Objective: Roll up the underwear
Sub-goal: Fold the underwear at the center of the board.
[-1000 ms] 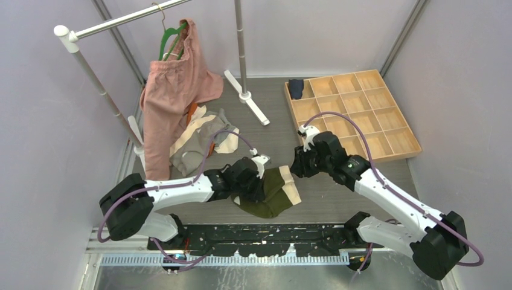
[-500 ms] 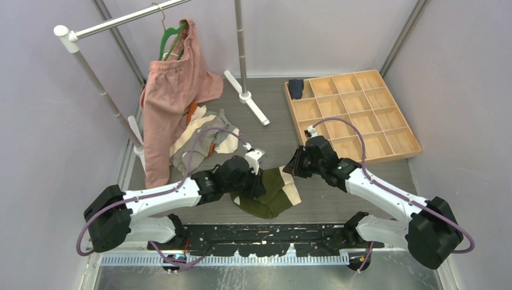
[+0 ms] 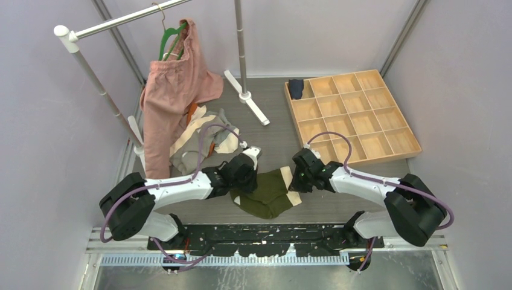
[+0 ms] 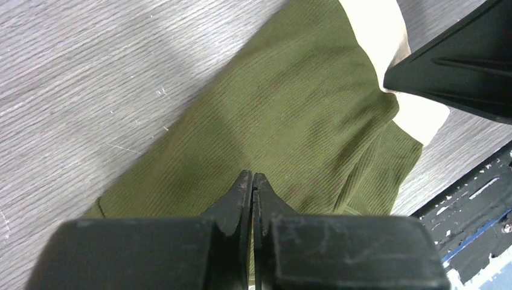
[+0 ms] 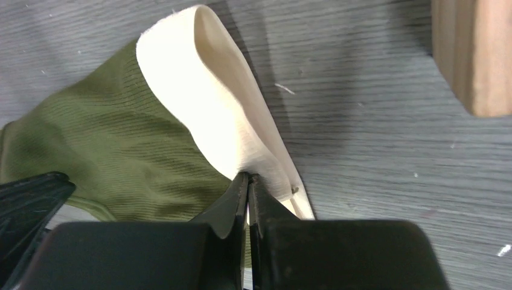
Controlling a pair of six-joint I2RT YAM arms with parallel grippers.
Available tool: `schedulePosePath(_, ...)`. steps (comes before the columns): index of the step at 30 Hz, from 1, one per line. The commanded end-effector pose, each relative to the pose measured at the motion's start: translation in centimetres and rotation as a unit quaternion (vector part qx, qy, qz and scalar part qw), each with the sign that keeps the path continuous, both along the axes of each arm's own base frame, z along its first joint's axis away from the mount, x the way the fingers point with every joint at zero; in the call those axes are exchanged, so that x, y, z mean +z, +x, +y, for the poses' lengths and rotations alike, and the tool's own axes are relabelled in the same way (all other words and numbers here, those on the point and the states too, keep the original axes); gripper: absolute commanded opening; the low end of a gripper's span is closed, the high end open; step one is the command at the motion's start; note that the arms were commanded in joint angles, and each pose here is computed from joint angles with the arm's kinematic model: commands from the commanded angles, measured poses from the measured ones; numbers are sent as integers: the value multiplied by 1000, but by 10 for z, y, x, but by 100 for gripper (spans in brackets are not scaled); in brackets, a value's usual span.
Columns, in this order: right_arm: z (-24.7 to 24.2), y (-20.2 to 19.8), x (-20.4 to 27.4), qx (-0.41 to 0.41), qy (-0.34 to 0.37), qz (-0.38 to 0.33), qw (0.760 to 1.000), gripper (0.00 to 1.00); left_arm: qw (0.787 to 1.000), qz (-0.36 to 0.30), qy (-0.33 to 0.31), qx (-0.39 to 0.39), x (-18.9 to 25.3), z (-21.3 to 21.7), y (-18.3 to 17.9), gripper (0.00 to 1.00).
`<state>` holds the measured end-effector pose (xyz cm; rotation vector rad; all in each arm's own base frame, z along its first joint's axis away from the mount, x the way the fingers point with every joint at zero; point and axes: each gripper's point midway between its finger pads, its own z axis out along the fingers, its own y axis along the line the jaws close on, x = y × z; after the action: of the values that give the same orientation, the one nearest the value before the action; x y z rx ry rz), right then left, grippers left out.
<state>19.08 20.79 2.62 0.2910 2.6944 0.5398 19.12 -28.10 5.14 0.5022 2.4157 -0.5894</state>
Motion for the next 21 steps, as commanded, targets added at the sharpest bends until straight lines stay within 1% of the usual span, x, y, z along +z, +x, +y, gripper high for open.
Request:
schedulePosePath(1, -33, -11, -33, -39, -87, 27, 995, 8, 1000, -13, 5, 28, 0, 5, 10, 1)
schedulePosePath(4, -33, -10, -35, -36, -93, 27, 995, 10, 999, -12, 12, 33, -4, 11, 11, 1)
schedulePosePath(6, -27, -4, -25, -27, -82, 8, 996, 11, 999, -11, 19, 35, -7, 15, 10, 1)
schedulePosePath(10, -15, 6, 14, 10, -54, -51, 997, 18, 999, -9, 29, 42, -12, 23, 11, 1)
schedulePosePath(13, -14, 11, 41, 17, -36, -89, 995, 22, 998, -4, 37, 46, -16, 30, 10, 1)
schedulePosePath(15, -11, 12, 53, 18, -21, -101, 995, 24, 998, 3, 41, 48, -21, 34, 5, 1)
schedulePosePath(18, 1, 8, 57, 24, 10, -87, 996, 24, 998, 18, 39, 53, -30, 41, -3, 1)
schedulePosePath(21, 26, 3, 54, 48, 64, -62, 995, 22, 997, 33, 38, 63, -36, 48, -12, 1)
